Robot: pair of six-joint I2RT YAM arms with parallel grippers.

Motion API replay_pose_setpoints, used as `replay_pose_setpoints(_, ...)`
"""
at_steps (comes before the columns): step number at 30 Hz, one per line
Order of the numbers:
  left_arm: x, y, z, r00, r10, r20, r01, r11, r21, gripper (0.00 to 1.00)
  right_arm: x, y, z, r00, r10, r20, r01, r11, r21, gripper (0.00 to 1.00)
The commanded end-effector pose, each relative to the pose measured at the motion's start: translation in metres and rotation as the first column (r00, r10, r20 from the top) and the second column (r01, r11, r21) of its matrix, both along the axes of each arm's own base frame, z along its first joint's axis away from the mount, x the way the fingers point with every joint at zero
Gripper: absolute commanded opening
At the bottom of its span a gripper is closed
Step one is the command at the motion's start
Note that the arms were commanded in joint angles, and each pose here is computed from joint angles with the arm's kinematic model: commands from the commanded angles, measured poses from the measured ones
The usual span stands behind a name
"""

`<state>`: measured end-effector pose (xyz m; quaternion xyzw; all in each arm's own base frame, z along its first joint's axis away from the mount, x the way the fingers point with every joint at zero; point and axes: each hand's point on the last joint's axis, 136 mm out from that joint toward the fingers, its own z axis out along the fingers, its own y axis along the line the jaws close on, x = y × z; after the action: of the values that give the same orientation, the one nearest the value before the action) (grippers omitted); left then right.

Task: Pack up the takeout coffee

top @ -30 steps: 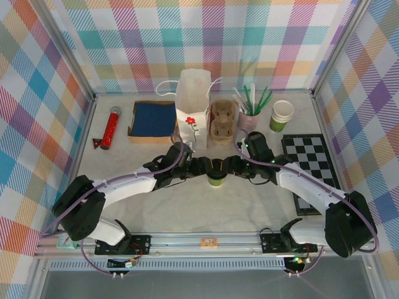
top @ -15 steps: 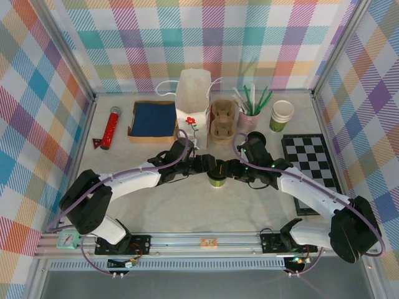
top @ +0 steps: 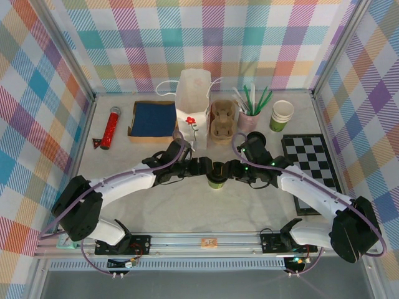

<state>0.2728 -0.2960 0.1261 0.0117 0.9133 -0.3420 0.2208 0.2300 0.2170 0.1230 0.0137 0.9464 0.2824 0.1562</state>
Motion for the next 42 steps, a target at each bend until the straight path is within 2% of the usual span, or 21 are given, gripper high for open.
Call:
replay_pose_setpoints(1, 0.005, 0.010, 0.013, 0.999, 0.021, 0.028, -0.022, 1.000, 0.017, 0.75, -0.015, -0.013, -0.012, 0.998, 0.013, -0.065, -0.019, 0.997, -0.079, 0.54)
replay_pose_setpoints(7, 0.001, 0.011, 0.019, 0.999, 0.020, 0.030, -0.020, 1.000, 0.004, 0.76, -0.011, -0.006, -0.001, 0.999, 0.025, -0.043, -0.027, 0.999, -0.045, 0.55)
replay_pose_setpoints(11, -0.001, 0.013, 0.018, 0.999, 0.017, 0.029, -0.017, 1.000, 0.014, 0.76, -0.005, 0.003, 0.011, 0.999, 0.049, -0.004, -0.049, 0.999, -0.003, 0.59)
replay_pose_setpoints(21, -0.004, 0.011, 0.028, 0.999, 0.002, 0.035, -0.002, 1.000, -0.013, 0.76, 0.005, 0.014, 0.032, 0.996, 0.086, 0.040, -0.087, 0.996, 0.016, 0.61)
replay_pose_setpoints(35, -0.018, -0.005, 0.019, 0.999, -0.036, 0.016, 0.036, 0.999, -0.013, 0.76, 0.000, 0.005, 0.005, 0.998, 0.067, -0.016, -0.067, 0.997, -0.033, 0.59)
replay_pose_setpoints(42, -0.022, -0.006, 0.002, 0.999, -0.038, -0.022, 0.038, 0.999, 0.000, 0.74, 0.001, 0.001, 0.000, 0.998, 0.053, -0.021, -0.054, 0.997, -0.053, 0.58)
